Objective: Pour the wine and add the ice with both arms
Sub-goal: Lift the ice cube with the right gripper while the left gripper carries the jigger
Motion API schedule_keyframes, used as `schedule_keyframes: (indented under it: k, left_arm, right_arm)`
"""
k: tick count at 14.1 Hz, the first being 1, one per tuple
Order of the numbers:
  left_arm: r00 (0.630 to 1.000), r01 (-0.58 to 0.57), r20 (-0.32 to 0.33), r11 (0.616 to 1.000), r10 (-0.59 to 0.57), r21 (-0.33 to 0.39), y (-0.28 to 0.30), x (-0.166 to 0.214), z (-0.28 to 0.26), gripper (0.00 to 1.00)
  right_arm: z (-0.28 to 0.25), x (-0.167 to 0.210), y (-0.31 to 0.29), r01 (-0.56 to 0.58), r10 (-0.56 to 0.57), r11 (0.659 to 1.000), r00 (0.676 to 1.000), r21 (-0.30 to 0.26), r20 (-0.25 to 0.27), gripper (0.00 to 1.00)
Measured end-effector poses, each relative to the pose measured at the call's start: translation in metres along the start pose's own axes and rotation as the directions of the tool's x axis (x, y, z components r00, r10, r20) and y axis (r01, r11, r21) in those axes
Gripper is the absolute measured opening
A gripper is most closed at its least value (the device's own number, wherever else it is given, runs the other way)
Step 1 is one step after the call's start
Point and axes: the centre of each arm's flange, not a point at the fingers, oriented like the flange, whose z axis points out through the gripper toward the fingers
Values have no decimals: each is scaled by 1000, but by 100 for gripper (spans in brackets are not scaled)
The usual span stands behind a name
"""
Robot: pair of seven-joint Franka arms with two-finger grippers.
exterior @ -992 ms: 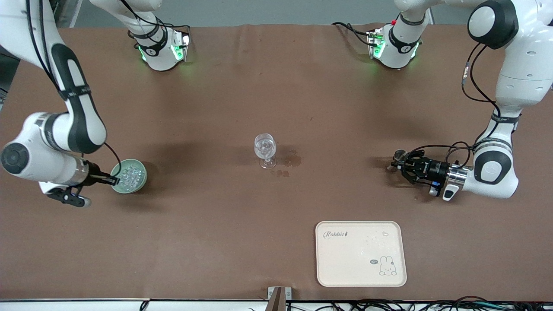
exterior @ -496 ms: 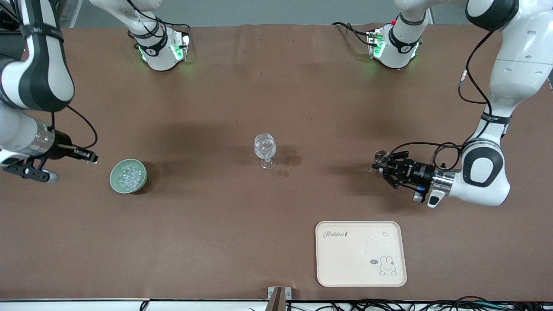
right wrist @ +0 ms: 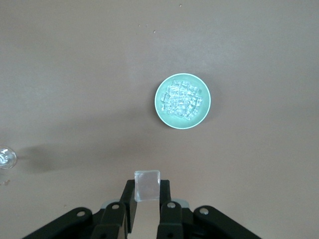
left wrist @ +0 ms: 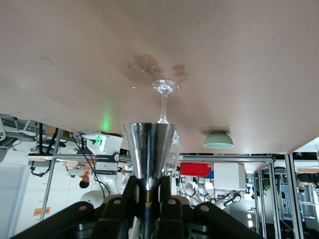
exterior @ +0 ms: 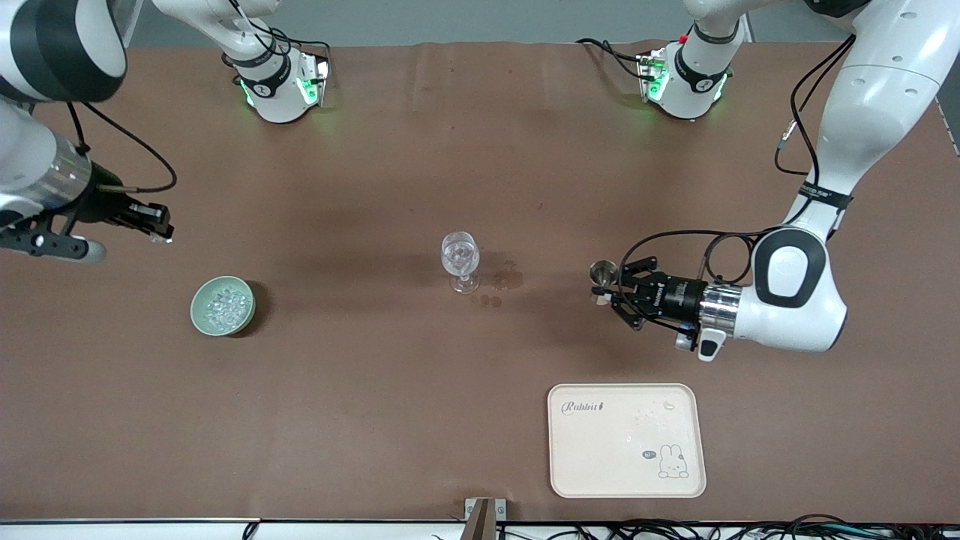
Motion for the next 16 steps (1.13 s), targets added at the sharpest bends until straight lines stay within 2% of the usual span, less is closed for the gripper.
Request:
schedule_keyframes:
  k: [4, 8, 11, 16]
  left_arm:
    - [998, 19, -65, 1000, -20, -9, 8, -44, 47, 22]
    - [994, 25, -110, 1000, -27, -16, 5, -70, 85, 22]
    - [989, 23, -143, 999, -27, -31, 3, -84, 112, 21]
    - [983, 42, -178, 998, -50, -46, -3, -107, 166, 21]
  right_arm:
    - [-29, -24, 7, 29, -28, 1000, 999, 2, -39, 22]
    - [-55, -22, 17, 72, -72, 997, 994, -1, -83, 22]
    - [-67, -18, 21, 112, -113, 994, 991, -6, -65, 22]
    - [-55, -6, 19, 155, -155, 988, 987, -9, -32, 22]
